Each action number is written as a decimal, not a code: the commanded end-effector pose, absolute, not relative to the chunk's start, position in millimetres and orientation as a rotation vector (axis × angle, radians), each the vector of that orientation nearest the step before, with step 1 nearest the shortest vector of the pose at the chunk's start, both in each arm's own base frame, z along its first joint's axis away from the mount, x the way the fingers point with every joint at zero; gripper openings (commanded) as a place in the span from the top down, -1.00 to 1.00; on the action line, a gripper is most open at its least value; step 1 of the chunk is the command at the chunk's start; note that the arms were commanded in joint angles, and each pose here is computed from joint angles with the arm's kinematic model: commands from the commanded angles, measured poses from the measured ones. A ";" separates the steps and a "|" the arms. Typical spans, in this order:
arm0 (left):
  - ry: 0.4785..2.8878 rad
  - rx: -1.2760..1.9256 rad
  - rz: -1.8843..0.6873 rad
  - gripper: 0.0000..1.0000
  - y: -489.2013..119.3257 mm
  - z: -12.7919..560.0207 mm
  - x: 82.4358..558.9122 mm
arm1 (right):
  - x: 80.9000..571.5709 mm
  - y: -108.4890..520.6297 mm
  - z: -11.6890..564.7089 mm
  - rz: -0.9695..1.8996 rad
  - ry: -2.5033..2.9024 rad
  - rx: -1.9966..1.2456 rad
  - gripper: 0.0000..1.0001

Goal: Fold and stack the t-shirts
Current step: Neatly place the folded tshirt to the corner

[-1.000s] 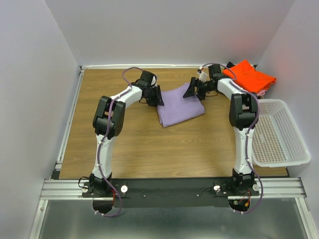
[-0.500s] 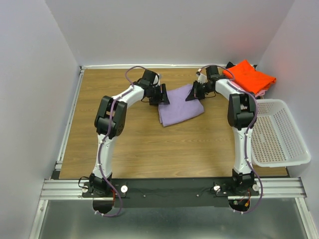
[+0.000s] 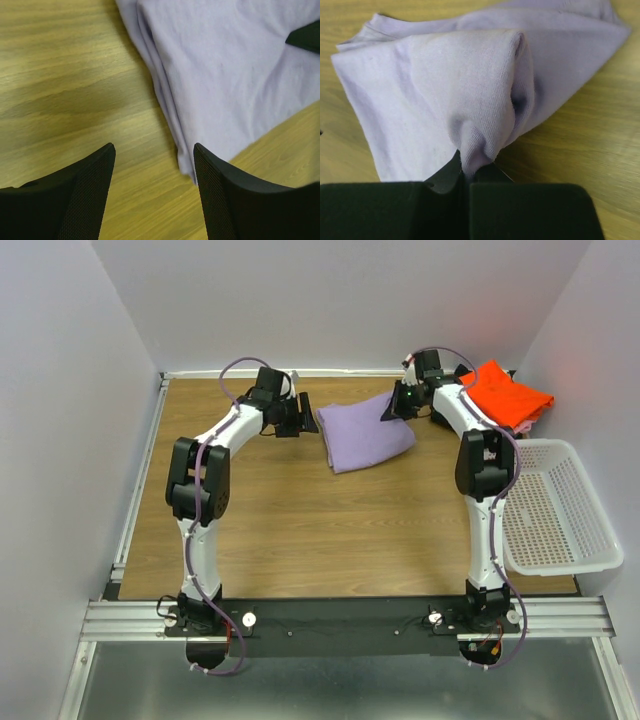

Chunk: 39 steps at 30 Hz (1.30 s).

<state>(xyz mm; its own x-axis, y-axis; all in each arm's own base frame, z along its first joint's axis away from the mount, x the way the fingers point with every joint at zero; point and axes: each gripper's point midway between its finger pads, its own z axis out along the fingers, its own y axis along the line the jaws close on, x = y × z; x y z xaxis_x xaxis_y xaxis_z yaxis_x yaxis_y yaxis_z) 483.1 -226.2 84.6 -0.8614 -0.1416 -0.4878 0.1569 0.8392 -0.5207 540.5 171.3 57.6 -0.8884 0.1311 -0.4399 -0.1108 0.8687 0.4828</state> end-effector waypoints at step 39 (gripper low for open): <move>2.572 0.052 -0.773 -0.43 -196.9 50.1 435.9 | 661.0 -35.1 286.5 0.353 1.856 0.520 0.97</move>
<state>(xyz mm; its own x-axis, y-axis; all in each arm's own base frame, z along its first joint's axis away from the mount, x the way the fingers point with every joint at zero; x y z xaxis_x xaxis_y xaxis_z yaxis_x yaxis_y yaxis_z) 437.2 -195.5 49.8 -0.8938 -0.1075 -0.4354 0.1424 0.8527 -0.5027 649.5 -7.9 232.2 -0.4539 0.4714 -0.7561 0.1678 0.8786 0.4471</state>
